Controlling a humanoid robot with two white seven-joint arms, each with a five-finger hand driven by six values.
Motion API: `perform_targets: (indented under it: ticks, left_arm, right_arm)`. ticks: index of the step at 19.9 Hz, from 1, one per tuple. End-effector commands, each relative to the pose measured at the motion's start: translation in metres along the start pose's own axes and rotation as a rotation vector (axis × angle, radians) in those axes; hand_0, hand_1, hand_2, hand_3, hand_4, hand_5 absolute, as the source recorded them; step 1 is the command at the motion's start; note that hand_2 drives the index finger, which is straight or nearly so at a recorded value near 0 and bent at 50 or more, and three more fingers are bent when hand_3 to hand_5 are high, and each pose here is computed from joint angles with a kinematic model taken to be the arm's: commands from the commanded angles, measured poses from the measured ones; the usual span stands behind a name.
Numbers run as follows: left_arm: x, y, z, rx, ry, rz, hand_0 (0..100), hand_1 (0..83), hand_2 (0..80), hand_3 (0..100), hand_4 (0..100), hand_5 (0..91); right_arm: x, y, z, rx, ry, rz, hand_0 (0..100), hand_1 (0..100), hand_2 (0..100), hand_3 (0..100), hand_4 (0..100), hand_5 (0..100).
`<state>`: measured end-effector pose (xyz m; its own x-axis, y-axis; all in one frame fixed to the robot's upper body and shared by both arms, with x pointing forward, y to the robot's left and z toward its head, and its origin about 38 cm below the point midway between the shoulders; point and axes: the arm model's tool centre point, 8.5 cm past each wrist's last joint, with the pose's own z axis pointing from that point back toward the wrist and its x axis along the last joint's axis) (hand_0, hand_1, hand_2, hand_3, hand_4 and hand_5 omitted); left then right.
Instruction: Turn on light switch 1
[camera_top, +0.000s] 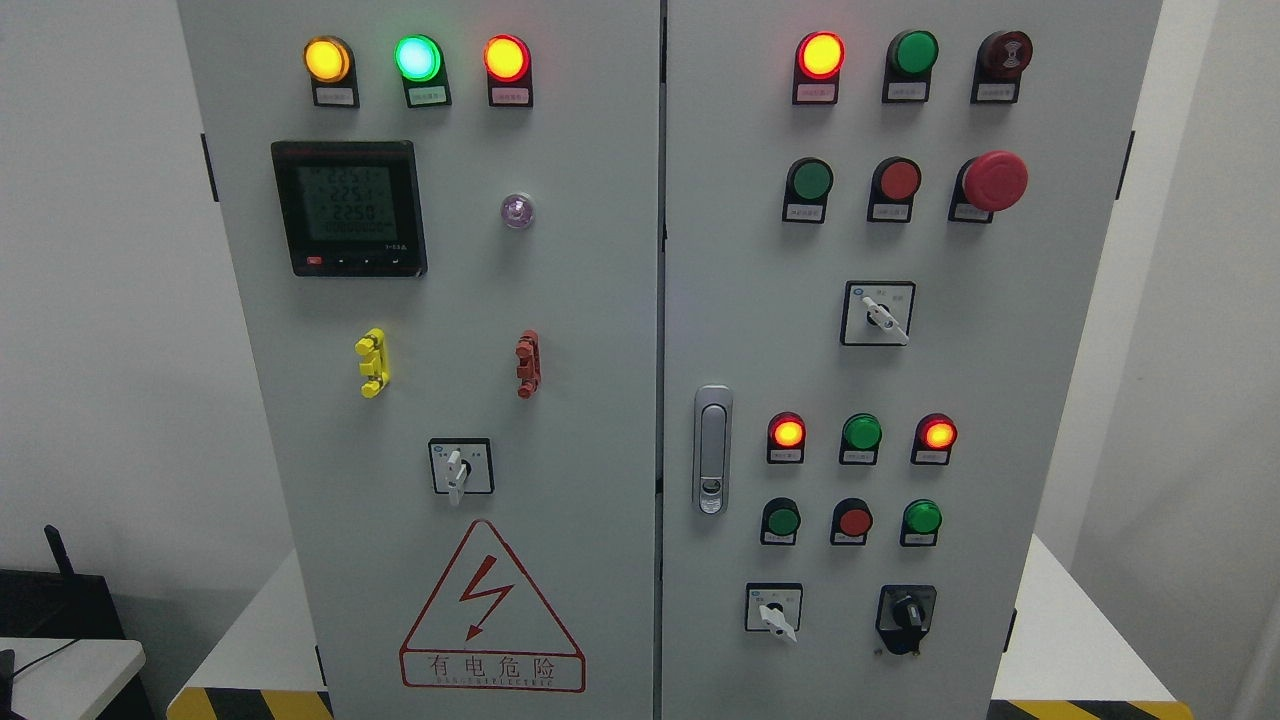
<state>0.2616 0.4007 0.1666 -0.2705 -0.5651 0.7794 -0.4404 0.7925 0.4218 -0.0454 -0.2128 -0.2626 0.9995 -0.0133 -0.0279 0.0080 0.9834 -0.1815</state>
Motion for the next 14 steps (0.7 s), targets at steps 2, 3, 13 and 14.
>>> perform_targets:
  ticks: [2, 3, 13, 14]
  left_arm:
    - [0.059, -0.086, -0.025, -0.136, -0.151, 0.181, 32, 30.1, 42.7, 68, 72, 64.3]
    - [0.062, -0.093, -0.026, -0.14, -0.149, 0.19, 31, 30.4, 42.6, 68, 72, 64.4]
    - [0.089, -0.143, -0.044, -0.12, -0.074, 0.291, 29, 34.9, 42.4, 70, 75, 70.7]
    - [0.091, -0.148, -0.043, -0.122, -0.065, 0.296, 29, 35.1, 42.5, 71, 75, 71.2]
  right_arm:
    - [0.001, 0.0, 0.0, 0.001, -0.007, 0.027, 12, 39, 0, 0, 0, 0]
    - [0.001, 0.0, 0.0, 0.001, -0.007, 0.027, 12, 39, 0, 0, 0, 0]
    - [0.001, 0.0, 0.0, 0.001, -0.007, 0.027, 12, 39, 0, 0, 0, 0]
    - [0.001, 0.0, 0.0, 0.001, -0.007, 0.027, 12, 39, 0, 0, 0, 0]
